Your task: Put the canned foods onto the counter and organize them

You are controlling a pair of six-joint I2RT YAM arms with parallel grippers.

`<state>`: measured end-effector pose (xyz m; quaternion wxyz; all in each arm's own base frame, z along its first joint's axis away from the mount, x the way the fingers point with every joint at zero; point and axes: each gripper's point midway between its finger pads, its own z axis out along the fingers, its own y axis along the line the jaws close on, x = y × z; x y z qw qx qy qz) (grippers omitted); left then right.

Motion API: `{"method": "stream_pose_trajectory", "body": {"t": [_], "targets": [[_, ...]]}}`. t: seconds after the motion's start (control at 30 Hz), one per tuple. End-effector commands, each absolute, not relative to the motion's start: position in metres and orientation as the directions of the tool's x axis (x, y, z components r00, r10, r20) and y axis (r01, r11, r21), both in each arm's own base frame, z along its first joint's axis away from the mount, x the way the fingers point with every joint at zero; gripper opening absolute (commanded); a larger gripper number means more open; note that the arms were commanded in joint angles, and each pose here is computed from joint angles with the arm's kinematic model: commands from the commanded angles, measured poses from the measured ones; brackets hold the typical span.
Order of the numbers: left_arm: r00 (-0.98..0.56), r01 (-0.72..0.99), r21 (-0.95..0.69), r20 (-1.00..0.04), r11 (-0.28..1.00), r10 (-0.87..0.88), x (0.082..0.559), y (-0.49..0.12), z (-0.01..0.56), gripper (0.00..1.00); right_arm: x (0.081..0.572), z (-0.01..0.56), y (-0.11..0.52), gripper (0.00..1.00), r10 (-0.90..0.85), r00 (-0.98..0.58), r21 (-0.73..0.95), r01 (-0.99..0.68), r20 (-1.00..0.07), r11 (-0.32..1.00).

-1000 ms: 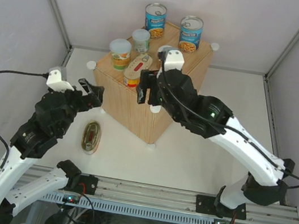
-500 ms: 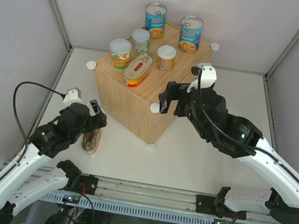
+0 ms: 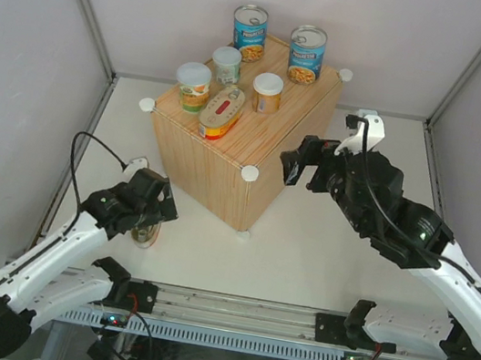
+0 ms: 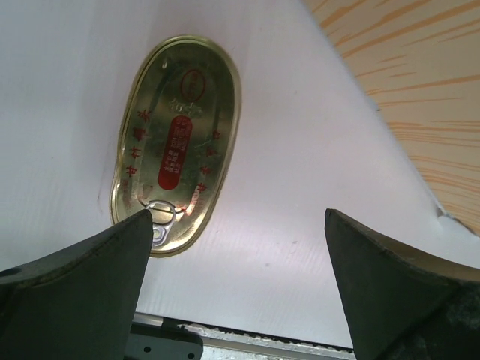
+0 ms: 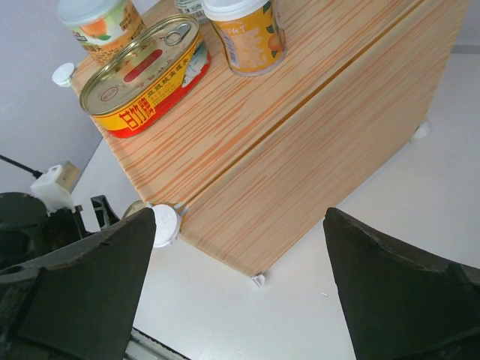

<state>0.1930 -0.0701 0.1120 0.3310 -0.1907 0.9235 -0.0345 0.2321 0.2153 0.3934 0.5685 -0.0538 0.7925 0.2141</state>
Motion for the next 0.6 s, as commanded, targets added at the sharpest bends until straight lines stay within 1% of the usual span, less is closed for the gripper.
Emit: {"method": "stream_pose_trajectory", "body": {"t": [0.0, 0.07, 0.17, 0.33, 0.47, 0.57], "targets": [[-0.769, -0.306, -0.14, -0.547, 0.942, -0.331, 0.188, -0.068, 0.102, 1.0, 0.228, 0.402, 0.212, 0.93, 0.221, -0.33, 0.335, -0.345, -0.918, 0.877], [-0.791, -0.331, -0.111, -0.509, 0.937, -0.34, 0.187, -0.061, 0.097, 1.0, 0.227, 0.4, 0.207, 0.93, 0.232, -0.329, 0.344, -0.34, -0.915, 0.875], [-0.822, -0.32, -0.09, -0.468, 0.943, -0.324, 0.189, -0.061, 0.091, 1.0, 0.226, 0.399, 0.201, 0.93, 0.251, -0.327, 0.36, -0.333, -0.911, 0.872], [-0.86, -0.289, -0.016, -0.434, 0.957, -0.267, 0.195, -0.047, 0.09, 1.0, 0.221, 0.398, 0.193, 0.93, 0.262, -0.325, 0.369, -0.331, -0.909, 0.869], [-0.864, -0.295, -0.047, -0.414, 0.954, -0.288, 0.204, -0.046, 0.092, 1.0, 0.219, 0.397, 0.186, 0.93, 0.266, -0.324, 0.372, -0.326, -0.908, 0.869], [-0.875, -0.283, -0.033, -0.401, 0.959, -0.272, 0.209, -0.045, 0.095, 1.0, 0.217, 0.398, 0.183, 0.93, 0.272, -0.321, 0.377, -0.328, -0.907, 0.866]]}}
